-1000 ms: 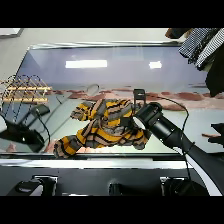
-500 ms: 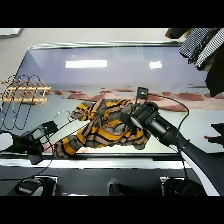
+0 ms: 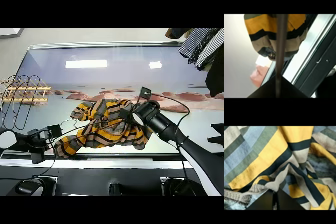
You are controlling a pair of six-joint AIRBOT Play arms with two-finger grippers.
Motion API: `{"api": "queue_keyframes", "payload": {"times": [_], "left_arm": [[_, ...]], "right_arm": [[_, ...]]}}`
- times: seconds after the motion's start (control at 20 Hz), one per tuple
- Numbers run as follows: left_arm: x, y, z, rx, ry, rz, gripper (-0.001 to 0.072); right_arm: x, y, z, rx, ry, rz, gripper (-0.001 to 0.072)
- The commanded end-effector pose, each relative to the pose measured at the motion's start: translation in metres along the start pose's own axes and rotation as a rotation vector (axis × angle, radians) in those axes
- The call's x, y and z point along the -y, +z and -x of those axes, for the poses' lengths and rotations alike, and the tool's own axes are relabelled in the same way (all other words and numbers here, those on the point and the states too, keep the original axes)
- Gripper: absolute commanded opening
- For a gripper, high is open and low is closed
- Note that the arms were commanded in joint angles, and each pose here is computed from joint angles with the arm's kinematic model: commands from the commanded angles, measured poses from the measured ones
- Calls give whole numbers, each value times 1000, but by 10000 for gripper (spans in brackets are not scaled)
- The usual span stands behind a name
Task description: Fold the clothes and pants, and hang the long-sleeved shirts on hangers.
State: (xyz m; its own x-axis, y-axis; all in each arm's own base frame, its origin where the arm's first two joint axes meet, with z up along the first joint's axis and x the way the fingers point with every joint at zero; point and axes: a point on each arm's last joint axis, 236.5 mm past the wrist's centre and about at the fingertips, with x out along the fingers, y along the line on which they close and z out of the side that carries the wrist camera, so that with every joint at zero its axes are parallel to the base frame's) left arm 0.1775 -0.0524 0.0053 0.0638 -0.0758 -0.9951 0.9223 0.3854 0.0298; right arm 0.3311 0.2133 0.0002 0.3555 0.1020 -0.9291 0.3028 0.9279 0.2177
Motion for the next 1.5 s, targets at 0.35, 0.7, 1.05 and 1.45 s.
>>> {"api": "queue_keyframes", "payload": {"times": [0.35, 0.7, 1.05, 1.45], "left_arm": [[2, 17, -29, -27, -96, -65, 17], [1, 27, -40, -17, -123, -62, 17], [4, 58, -52, 8, -92, -112, 18], [-13, 100, -46, 38, -64, -170, 18]], "right_arm": [[-8, -5, 9, -19, 46, -20, 22], [-11, 0, 36, 10, 99, -31, 22], [-18, -12, 80, -17, 202, 21, 22], [-19, -29, 116, -61, 283, 31, 22]]}}
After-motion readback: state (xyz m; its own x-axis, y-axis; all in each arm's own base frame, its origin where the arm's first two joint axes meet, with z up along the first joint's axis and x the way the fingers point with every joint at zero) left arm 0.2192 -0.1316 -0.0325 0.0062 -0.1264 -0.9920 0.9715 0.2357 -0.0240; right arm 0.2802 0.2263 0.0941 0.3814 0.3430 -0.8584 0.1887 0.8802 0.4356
